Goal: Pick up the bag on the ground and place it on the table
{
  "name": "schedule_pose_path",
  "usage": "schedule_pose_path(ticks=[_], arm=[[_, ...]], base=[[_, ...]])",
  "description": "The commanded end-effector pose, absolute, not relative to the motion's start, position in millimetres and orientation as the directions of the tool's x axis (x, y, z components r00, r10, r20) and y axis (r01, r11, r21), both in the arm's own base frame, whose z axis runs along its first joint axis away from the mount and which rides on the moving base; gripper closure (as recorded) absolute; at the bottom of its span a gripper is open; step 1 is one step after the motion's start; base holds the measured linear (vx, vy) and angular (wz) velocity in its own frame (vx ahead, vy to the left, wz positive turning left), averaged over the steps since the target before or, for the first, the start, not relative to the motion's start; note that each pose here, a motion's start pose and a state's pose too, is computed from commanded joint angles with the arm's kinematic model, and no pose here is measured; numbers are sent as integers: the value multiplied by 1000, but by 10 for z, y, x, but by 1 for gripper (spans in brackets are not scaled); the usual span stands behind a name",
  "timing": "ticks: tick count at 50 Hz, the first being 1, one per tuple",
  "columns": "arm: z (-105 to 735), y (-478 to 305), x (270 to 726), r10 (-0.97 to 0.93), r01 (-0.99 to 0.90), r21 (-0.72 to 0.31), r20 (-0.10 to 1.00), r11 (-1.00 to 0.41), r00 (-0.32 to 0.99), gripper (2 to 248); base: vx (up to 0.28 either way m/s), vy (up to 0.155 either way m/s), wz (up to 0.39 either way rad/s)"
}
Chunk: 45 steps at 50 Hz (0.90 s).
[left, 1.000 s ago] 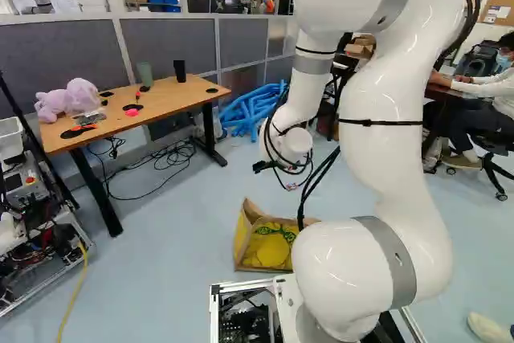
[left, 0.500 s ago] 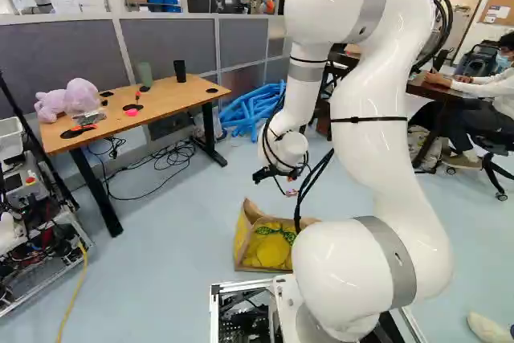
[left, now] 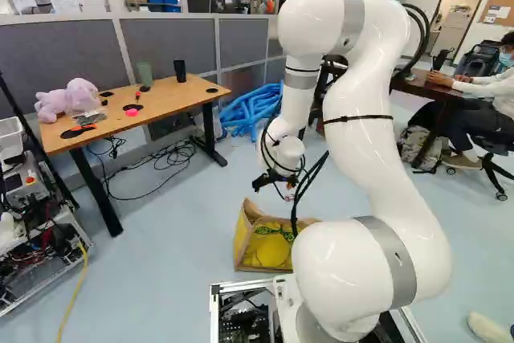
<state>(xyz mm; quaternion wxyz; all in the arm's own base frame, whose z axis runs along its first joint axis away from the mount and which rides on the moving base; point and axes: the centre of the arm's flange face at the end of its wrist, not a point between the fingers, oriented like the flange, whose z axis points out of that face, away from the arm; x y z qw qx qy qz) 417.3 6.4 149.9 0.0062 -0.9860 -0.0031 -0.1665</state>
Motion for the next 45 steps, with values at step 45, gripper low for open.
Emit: schedule_pose_path(ticks=[45], arm=[[862, 94, 4319, -364, -342, -133, 222, -930, 905, 3]], base=[[0, 0, 0]])
